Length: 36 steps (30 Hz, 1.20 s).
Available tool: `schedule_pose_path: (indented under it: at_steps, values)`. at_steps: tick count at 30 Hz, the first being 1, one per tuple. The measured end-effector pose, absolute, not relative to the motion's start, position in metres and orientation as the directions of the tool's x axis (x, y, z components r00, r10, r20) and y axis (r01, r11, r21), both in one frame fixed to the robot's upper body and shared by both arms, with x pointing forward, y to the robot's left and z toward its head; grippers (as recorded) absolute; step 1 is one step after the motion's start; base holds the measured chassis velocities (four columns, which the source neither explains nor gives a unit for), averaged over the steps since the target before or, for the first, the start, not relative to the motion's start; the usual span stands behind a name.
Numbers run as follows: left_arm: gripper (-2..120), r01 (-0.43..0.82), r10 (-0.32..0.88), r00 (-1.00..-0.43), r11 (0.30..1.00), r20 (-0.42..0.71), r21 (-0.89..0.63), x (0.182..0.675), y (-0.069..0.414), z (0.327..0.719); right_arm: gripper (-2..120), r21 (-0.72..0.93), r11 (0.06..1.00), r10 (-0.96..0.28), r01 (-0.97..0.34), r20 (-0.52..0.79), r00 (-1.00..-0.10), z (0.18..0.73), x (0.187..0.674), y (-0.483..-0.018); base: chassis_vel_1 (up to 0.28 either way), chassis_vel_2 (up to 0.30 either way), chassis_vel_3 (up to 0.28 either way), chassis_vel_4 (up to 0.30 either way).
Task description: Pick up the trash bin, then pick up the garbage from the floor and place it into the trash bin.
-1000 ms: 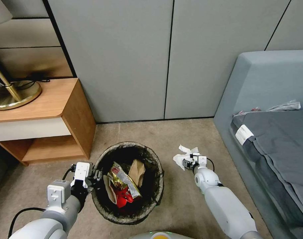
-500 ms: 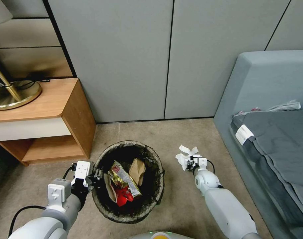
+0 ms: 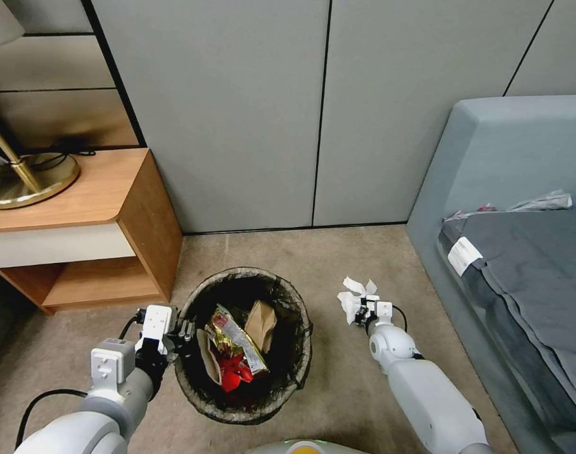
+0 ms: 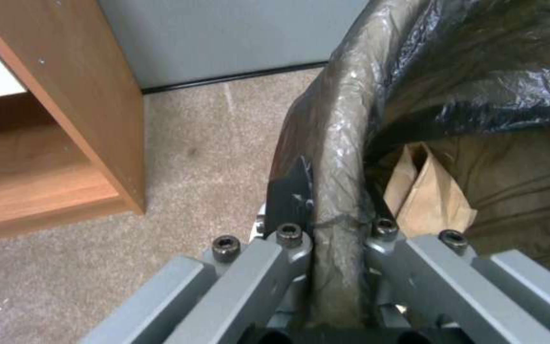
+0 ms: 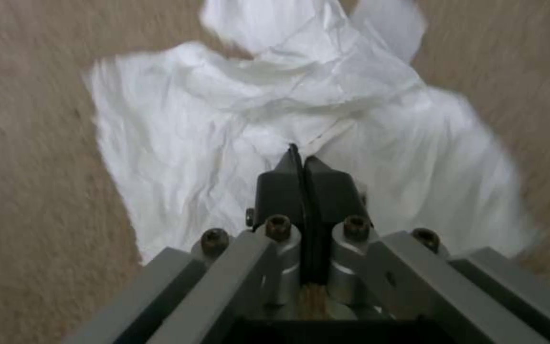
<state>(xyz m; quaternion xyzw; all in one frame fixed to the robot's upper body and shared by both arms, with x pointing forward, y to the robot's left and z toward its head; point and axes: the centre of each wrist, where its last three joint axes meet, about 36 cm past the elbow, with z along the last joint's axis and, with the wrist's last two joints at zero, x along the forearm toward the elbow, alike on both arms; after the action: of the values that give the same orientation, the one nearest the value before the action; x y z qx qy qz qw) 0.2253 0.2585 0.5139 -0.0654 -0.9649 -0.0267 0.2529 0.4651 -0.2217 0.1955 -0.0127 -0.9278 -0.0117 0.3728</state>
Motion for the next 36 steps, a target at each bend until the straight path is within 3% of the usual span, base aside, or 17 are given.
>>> schedule_pose_path:
  at_steps: [7,10,16,18,28,36]
  values:
    - [1,0.141,0.113,-0.864,0.99,0.491,0.019,0.225,0.259,0.514,0,-0.018,1.0,0.013,0.003,0.6,-0.8,0.23,0.462,-0.222,0.0,0.0,0.0,0.0]
    - [1,0.141,0.113,-0.865,0.99,0.49,0.02,0.226,0.259,0.514,0,-0.088,0.996,0.026,-0.017,0.47,-0.882,0.273,0.459,-0.229,0.0,0.0,0.0,0.0]
    - [1,0.144,0.116,-0.864,0.989,0.49,0.019,0.226,0.259,0.514,0,-0.088,0.995,-0.016,-0.052,0.366,-0.931,0.328,0.446,-0.228,0.0,0.0,0.0,0.0]
    - [1,0.147,0.117,-0.864,0.989,0.49,0.022,0.226,0.259,0.514,0,-0.064,0.992,-0.083,-0.107,0.302,-0.95,0.371,0.429,-0.22,0.0,0.0,0.0,0.0]
    - [1,0.152,0.12,-0.863,0.988,0.491,0.027,0.226,0.26,0.515,0,-0.017,0.97,-0.234,-0.243,0.22,-0.947,0.432,0.391,-0.188,0.0,0.0,0.0,0.0]
    - [1,0.155,0.123,-0.865,0.988,0.487,0.026,0.227,0.26,0.515,0,-0.017,0.894,-0.44,-0.447,0.15,-0.885,0.475,0.353,-0.169,0.0,0.0,0.0,0.0]
